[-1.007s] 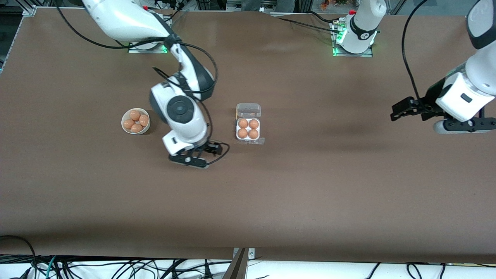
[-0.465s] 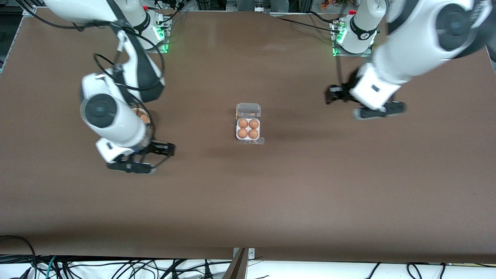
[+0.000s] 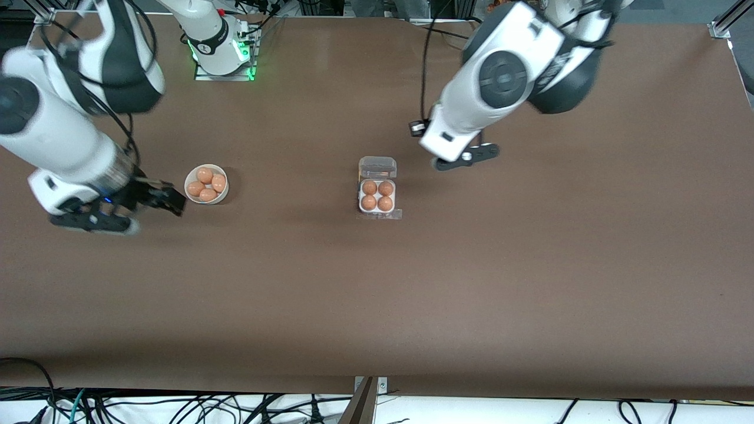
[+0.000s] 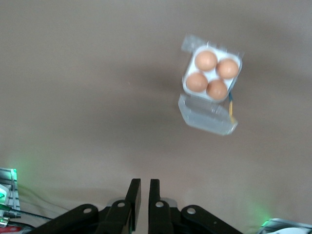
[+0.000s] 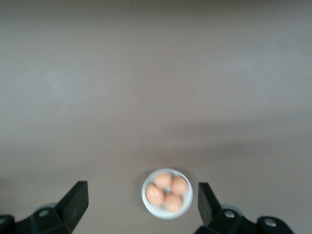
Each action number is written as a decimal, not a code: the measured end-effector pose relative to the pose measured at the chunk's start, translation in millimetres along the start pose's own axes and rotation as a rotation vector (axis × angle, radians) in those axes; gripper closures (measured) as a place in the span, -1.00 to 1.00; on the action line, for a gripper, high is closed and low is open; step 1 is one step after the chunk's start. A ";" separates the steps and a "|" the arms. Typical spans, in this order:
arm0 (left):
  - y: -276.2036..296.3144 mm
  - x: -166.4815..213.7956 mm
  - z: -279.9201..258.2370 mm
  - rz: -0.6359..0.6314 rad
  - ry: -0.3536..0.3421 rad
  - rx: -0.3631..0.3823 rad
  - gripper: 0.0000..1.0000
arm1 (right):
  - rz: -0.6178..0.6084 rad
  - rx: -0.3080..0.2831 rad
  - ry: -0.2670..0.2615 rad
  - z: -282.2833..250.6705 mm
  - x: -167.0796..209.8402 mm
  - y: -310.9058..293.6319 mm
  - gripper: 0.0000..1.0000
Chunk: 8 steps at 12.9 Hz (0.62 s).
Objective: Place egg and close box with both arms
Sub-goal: 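Grasp the open carton lid with the left gripper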
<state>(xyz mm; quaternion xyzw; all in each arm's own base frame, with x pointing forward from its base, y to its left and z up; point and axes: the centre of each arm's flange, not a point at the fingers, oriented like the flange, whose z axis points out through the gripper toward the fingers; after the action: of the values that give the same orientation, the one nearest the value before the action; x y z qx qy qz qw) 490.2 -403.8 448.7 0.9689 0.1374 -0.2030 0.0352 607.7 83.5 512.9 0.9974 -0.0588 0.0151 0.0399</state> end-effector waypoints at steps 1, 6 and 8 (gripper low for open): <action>13.2 -6.5 16.8 0.002 -0.023 0.012 0.71 | 0.029 0.017 -0.025 -17.1 -12.7 14.0 -1.00; 44.2 2.5 76.7 -0.027 -0.135 0.027 0.72 | -0.003 0.076 -0.078 -63.5 -41.0 94.9 -1.00; 59.6 2.2 104.6 -0.015 -0.148 0.060 0.72 | -0.003 0.077 -0.082 -70.5 -41.6 107.7 -1.00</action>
<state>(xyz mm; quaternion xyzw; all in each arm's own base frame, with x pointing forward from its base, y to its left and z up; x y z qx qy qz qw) 468.7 -473.4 352.8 0.9507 0.1356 -0.2783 0.0146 551.9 -12.5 590.0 0.9980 -0.0583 -0.0235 -0.0008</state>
